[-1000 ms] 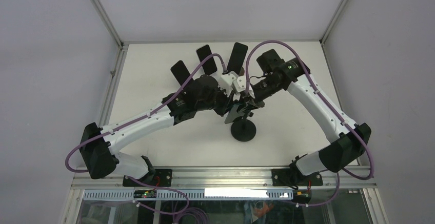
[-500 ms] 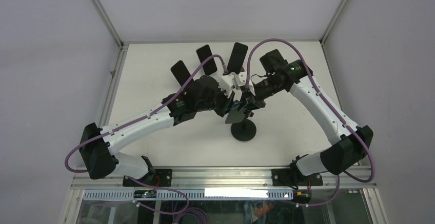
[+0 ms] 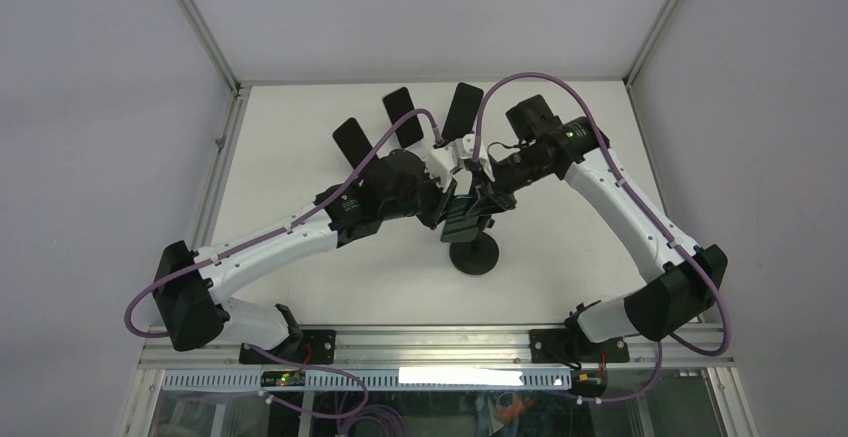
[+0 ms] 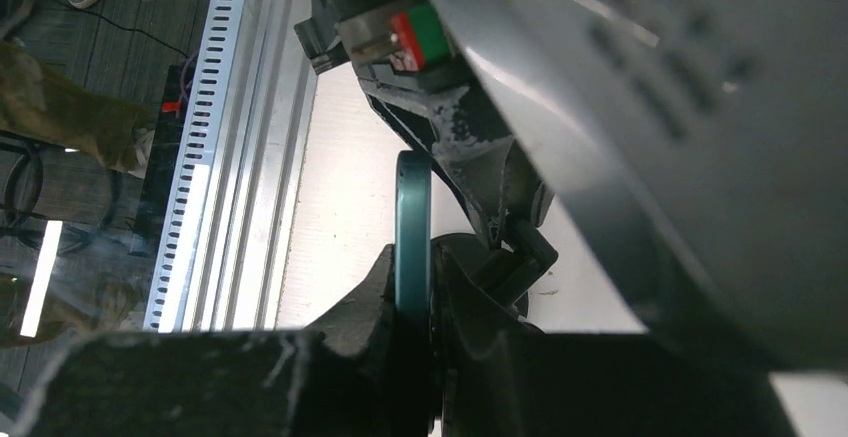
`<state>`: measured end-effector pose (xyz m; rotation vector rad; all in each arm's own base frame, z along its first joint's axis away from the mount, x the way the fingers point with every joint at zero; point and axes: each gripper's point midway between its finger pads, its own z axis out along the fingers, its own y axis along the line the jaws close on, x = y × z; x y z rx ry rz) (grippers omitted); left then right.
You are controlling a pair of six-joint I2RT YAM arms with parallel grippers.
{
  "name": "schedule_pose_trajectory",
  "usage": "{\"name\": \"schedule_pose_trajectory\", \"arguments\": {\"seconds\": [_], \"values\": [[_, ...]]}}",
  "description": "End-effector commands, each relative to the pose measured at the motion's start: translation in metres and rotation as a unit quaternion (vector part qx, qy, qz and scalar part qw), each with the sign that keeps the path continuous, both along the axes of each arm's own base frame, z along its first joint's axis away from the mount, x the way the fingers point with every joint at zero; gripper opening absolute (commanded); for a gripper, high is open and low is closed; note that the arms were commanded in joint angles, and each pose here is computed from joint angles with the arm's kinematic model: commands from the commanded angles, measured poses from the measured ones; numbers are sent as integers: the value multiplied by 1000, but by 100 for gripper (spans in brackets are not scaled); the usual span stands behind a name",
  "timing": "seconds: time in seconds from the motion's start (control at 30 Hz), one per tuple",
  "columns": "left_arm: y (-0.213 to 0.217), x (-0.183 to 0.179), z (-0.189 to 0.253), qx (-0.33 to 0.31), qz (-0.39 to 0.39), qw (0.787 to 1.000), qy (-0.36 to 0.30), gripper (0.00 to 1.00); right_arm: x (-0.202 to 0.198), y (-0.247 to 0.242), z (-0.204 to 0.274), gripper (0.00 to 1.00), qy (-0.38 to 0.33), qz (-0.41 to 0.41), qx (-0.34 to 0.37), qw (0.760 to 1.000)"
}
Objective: Place the phone on the phone stand
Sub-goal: Install the phone on the phone stand.
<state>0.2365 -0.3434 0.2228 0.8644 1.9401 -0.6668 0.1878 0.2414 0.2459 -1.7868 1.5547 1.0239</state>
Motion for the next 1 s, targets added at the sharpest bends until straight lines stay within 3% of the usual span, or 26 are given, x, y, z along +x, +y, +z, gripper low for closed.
{"name": "schedule_pose_trajectory", "arguments": {"seconds": [0.0, 0.57, 0.97], "values": [[6, 9, 44, -47, 23, 997, -51, 0, 8, -16, -3, 0, 1, -51, -38, 998], [16, 19, 49, -42, 64, 995, -64, 0, 14, -40, -9, 0, -29, -112, -95, 989], [21, 28, 47, -29, 88, 993, -73, 0, 16, -55, -19, 0, 5, -157, -104, 982]]}}
